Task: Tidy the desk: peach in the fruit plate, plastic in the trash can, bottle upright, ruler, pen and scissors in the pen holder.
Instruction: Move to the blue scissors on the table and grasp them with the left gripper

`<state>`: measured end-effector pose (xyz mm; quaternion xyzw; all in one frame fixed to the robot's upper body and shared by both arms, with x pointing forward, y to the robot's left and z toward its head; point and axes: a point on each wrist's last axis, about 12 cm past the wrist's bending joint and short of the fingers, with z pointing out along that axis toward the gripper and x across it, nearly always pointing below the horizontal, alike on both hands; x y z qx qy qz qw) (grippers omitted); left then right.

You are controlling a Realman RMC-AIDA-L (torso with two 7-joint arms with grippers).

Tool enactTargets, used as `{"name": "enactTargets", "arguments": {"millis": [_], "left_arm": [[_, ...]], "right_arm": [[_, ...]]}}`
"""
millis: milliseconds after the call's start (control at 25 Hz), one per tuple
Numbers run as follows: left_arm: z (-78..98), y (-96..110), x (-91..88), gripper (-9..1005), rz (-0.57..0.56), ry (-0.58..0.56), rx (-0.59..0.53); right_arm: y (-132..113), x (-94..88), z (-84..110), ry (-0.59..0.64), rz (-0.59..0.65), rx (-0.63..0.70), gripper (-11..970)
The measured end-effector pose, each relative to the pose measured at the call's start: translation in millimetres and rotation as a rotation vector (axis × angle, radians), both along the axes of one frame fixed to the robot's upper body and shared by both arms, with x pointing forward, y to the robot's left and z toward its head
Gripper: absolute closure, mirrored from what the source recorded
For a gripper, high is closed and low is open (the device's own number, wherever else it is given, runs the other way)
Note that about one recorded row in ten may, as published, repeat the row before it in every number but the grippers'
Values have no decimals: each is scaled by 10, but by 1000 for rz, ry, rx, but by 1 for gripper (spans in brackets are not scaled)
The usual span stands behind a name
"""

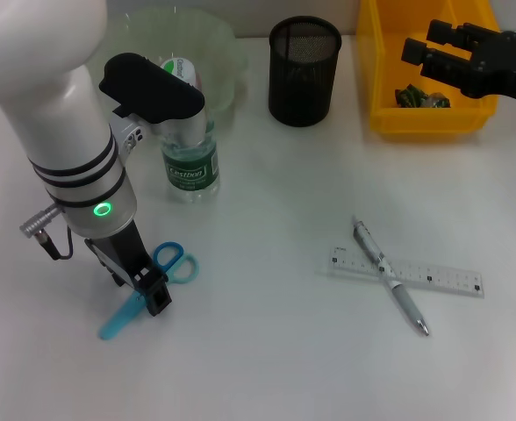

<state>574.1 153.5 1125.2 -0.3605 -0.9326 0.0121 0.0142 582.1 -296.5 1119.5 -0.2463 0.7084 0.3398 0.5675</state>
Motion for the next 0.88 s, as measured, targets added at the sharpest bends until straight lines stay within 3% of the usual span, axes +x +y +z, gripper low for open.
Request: {"name": "enactTargets", "arguments": {"millis": [320, 880], "left_arm": [[-9, -1, 0, 358, -2, 3, 6], [-18, -1, 11, 543, -10, -3, 26]], "right_arm": [[0, -2, 0, 0, 1, 1, 338], [1, 0, 1, 0, 1, 0, 338]]}}
